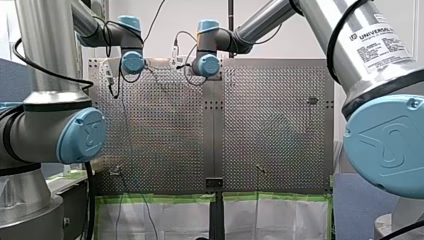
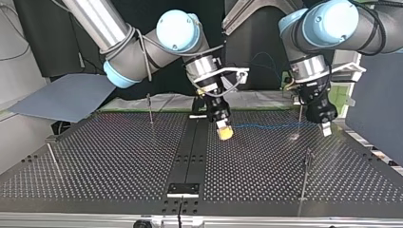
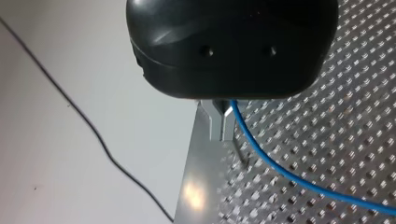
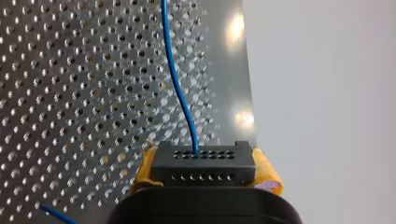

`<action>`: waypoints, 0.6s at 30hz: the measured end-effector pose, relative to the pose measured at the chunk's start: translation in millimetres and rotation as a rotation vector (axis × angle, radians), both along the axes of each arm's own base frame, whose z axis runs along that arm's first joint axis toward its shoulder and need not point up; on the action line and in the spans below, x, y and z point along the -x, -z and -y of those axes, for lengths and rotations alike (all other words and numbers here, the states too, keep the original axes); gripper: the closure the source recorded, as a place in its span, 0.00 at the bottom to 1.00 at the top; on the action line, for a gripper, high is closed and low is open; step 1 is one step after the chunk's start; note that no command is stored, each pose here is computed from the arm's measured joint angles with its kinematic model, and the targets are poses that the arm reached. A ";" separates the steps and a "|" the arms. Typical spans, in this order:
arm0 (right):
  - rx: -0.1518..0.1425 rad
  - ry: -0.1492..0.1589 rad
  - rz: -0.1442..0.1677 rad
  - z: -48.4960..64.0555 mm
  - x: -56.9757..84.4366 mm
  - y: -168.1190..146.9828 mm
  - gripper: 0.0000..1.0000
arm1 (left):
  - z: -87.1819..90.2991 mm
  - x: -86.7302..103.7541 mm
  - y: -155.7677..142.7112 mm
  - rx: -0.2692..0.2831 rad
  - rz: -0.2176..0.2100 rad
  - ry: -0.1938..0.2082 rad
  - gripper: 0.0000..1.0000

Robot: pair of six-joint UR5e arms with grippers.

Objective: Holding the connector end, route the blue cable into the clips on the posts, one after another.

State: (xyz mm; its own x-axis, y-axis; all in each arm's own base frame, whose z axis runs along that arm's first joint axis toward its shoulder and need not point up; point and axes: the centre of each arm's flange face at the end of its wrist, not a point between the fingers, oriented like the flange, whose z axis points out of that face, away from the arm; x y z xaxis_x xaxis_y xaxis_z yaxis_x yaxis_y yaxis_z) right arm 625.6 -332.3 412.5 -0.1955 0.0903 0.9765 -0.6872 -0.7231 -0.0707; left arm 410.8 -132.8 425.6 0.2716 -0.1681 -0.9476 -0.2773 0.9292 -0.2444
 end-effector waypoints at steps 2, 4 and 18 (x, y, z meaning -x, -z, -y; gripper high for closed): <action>0.006 -0.004 0.009 -0.5 -4.7 -6.4 1.00 | -6.0 -6.5 -1.6 -0.007 -0.006 -0.001 1.00; 0.012 -0.007 0.023 0.0 -8.4 -14.0 1.00 | -11.9 -15.1 -3.5 -0.018 -0.013 0.000 1.00; 0.015 -0.012 0.051 14.2 -28.8 -27.3 1.00 | -17.1 -42.4 -19.2 -0.036 -0.001 0.045 1.00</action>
